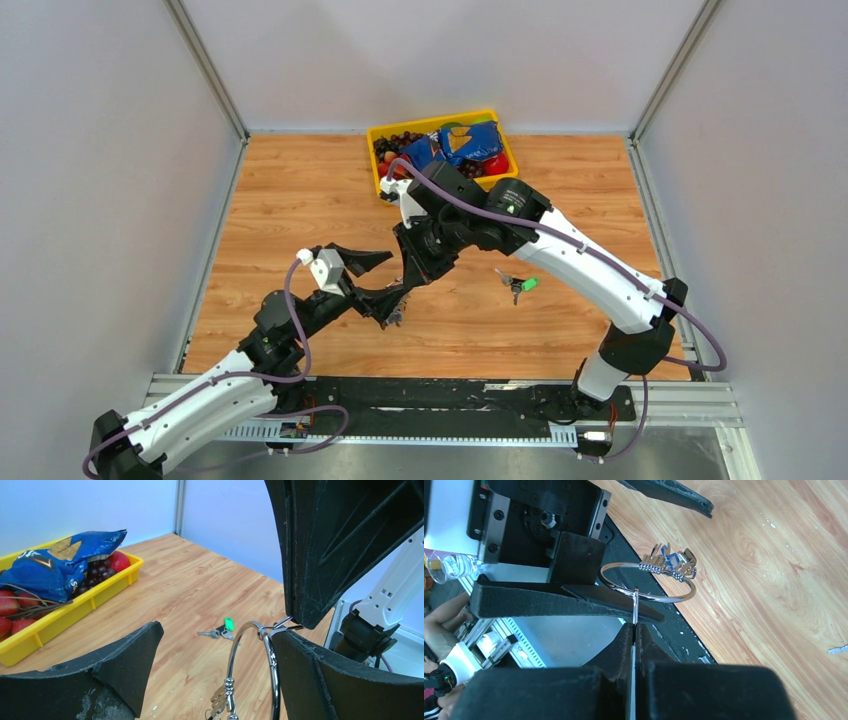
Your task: Put the keys on the keyring
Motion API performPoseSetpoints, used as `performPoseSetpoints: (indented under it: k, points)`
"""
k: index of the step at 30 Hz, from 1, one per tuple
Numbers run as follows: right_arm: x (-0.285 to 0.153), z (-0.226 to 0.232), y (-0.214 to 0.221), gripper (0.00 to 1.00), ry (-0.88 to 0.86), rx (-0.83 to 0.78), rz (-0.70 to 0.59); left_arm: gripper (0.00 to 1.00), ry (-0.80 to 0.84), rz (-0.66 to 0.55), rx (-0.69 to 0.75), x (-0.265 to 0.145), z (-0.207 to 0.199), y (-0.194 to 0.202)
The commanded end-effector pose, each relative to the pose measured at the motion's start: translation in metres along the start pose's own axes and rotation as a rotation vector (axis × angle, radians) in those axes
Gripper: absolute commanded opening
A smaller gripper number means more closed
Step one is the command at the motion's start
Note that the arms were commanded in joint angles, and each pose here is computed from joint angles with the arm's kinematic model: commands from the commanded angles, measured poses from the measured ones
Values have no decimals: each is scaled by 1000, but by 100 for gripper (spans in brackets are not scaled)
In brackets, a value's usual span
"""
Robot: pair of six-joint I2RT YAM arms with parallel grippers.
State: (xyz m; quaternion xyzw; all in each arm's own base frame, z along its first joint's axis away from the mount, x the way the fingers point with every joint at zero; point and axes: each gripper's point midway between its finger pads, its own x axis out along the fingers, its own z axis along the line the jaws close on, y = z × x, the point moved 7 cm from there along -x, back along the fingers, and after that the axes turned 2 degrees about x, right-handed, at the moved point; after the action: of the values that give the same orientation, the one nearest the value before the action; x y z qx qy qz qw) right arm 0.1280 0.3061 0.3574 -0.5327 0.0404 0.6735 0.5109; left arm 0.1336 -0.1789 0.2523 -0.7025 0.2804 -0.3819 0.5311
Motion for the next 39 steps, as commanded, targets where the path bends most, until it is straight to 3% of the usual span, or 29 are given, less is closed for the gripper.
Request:
performPoseSetpoints:
  k: [1,8,12,21,24,26,34,39]
  points:
    - [-13,14,-8,0,-59,23,-43,89,18,-67,57,6,-1,-9]
    - [-12,15,-9,0,-68,36,-39,77,41,-76,70,7,-4,-7]
    - [-12,16,-8,0,-73,42,-36,60,66,-92,75,8,-7,-8]
    - [-7,15,-7,0,-80,51,-27,36,137,-141,82,8,-17,-18]
    - [-6,16,-7,0,-86,53,-27,13,152,-147,80,8,-19,-19]
    - [-6,16,-7,0,-92,53,-28,3,160,-153,80,8,-20,-21]
    - [-10,15,-4,2,-95,49,-44,1,177,-171,71,6,-24,-30]
    - [-16,12,-4,24,-68,39,-86,1,153,-155,65,5,-21,-29]
